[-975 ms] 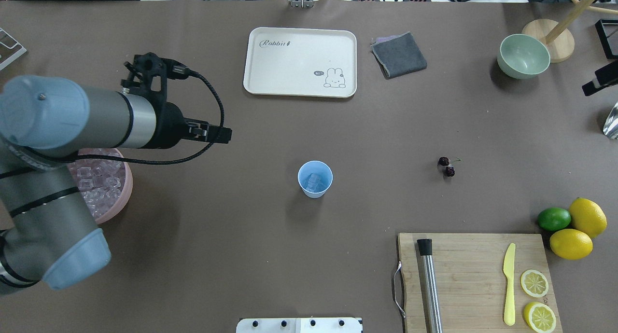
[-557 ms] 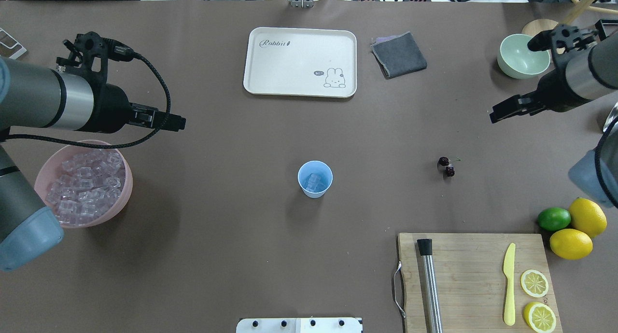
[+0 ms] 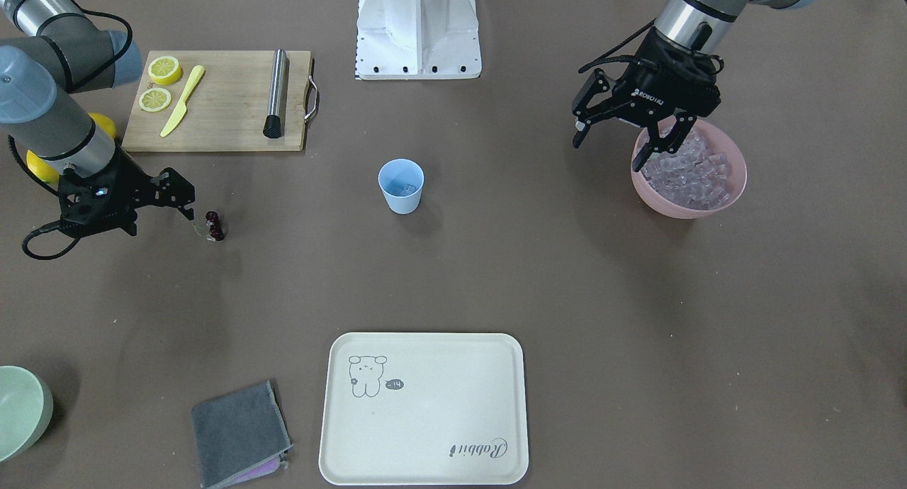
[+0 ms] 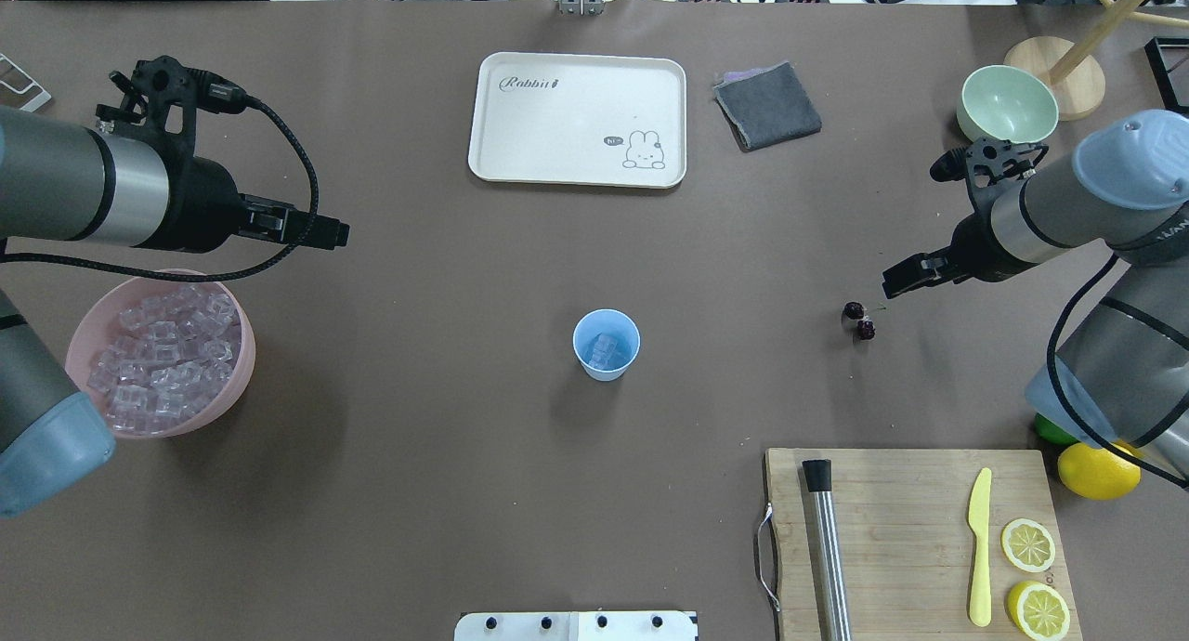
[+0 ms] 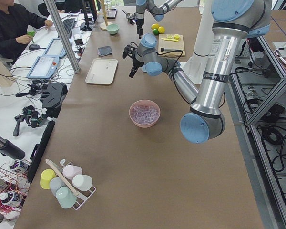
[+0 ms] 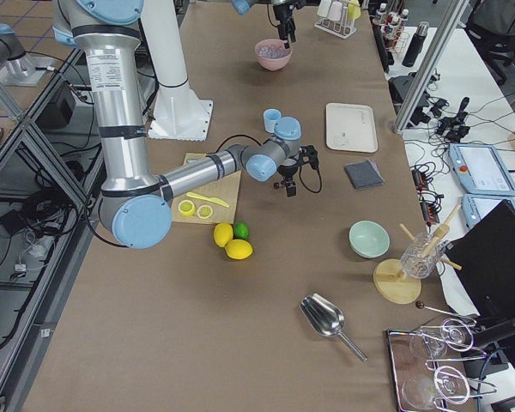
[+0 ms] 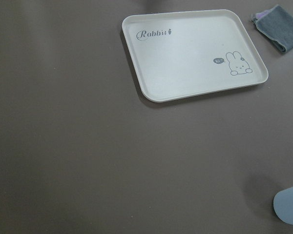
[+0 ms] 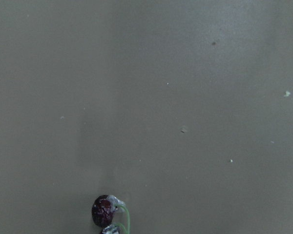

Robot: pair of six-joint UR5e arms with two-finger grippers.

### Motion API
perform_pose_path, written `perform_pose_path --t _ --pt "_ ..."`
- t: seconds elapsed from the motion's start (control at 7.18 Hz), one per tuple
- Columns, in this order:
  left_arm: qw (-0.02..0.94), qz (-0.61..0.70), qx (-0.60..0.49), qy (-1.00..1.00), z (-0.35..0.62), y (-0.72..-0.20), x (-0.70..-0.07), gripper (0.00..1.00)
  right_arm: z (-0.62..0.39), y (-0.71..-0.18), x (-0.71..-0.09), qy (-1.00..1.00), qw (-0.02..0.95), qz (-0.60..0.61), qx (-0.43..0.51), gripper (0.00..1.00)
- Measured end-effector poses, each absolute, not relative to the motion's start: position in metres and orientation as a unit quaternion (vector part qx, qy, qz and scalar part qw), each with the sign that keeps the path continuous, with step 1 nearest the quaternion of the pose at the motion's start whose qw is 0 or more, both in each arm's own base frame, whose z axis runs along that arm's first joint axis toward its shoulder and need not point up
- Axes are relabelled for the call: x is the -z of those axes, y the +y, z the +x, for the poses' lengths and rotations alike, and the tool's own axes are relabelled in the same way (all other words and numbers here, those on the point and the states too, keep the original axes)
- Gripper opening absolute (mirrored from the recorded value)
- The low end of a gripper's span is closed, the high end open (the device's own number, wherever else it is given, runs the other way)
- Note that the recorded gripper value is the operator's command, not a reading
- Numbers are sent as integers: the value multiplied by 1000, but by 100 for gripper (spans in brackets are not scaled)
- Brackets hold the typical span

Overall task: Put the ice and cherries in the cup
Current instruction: 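Lower the right gripper onto the dark cherries and grasp their stems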

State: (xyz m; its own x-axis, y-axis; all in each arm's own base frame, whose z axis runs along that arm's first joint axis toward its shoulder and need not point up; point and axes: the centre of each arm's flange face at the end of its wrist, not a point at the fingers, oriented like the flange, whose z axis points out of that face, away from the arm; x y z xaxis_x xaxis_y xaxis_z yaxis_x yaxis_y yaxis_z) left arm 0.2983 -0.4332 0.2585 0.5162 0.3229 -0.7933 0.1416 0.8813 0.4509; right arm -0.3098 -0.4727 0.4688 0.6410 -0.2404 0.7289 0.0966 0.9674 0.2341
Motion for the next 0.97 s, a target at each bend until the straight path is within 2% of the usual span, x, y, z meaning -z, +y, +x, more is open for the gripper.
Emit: perform_pose_path --t 0.28,0.84,0.97 --pt "837 239 -54 490 298 -434 -256 98 -318 -469 -477 -414 901 81 100 98" --pt "837 239 -53 489 299 -435 -256 98 -341 -456 -470 -423 901 59 80 79" --pt "837 239 -53 489 298 -435 -257 98 -345 -455 -469 -424 901 56 77 79"
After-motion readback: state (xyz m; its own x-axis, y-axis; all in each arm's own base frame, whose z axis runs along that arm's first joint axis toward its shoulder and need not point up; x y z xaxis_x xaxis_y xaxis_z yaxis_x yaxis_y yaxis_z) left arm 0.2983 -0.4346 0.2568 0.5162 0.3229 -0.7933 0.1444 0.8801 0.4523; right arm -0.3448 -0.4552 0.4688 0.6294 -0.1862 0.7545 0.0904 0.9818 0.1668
